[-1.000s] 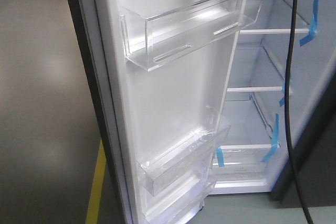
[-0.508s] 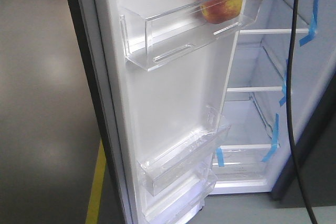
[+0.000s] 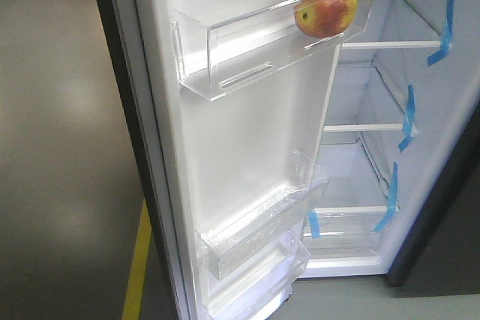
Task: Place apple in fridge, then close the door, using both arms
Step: 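Open the right gripper and withdraw it from the door bin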
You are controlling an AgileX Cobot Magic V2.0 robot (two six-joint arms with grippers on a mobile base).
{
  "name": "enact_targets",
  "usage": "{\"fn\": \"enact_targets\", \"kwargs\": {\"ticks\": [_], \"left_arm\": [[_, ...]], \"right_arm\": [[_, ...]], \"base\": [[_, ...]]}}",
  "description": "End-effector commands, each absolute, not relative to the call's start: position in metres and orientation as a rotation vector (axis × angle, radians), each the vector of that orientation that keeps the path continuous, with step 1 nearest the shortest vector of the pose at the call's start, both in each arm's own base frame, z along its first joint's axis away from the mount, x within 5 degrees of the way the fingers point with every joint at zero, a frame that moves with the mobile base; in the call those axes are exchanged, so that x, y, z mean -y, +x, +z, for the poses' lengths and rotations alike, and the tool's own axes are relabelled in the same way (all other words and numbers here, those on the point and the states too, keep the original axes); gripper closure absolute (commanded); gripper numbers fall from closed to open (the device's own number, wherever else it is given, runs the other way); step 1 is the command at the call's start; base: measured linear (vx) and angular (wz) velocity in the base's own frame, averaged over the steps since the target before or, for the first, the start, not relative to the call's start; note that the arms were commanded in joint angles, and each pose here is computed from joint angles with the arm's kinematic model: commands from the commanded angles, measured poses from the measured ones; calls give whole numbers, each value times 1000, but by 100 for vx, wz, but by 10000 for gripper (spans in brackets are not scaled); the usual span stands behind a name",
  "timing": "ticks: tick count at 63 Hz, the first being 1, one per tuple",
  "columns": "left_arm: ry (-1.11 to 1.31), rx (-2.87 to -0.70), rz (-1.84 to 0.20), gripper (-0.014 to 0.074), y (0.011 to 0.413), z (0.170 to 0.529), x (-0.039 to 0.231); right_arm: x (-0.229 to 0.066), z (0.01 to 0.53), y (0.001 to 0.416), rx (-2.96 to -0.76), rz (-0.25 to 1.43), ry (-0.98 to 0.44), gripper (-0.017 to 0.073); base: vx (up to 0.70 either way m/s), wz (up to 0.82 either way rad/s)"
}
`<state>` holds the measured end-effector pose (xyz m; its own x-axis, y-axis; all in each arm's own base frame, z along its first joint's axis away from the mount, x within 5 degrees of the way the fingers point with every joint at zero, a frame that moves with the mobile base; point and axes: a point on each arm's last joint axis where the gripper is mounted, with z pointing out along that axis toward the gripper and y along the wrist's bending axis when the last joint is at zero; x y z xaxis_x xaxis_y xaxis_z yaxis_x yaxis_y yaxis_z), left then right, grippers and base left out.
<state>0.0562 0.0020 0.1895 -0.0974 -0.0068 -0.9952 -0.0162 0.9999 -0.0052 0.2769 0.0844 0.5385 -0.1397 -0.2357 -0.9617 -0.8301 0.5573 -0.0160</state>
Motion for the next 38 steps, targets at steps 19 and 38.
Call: {"fn": "enact_targets", "kwargs": {"ticks": [19,38], "left_arm": [[-161,-1398,-259,600,55,208,3],[-164,-1252,-347,600,52,221,5]], "right_arm": [[-76,507,215,-1654,620,-777,564],[-55,389,141,-1727,484,-489,564]], "base": [[0,0],[0,0]]}}
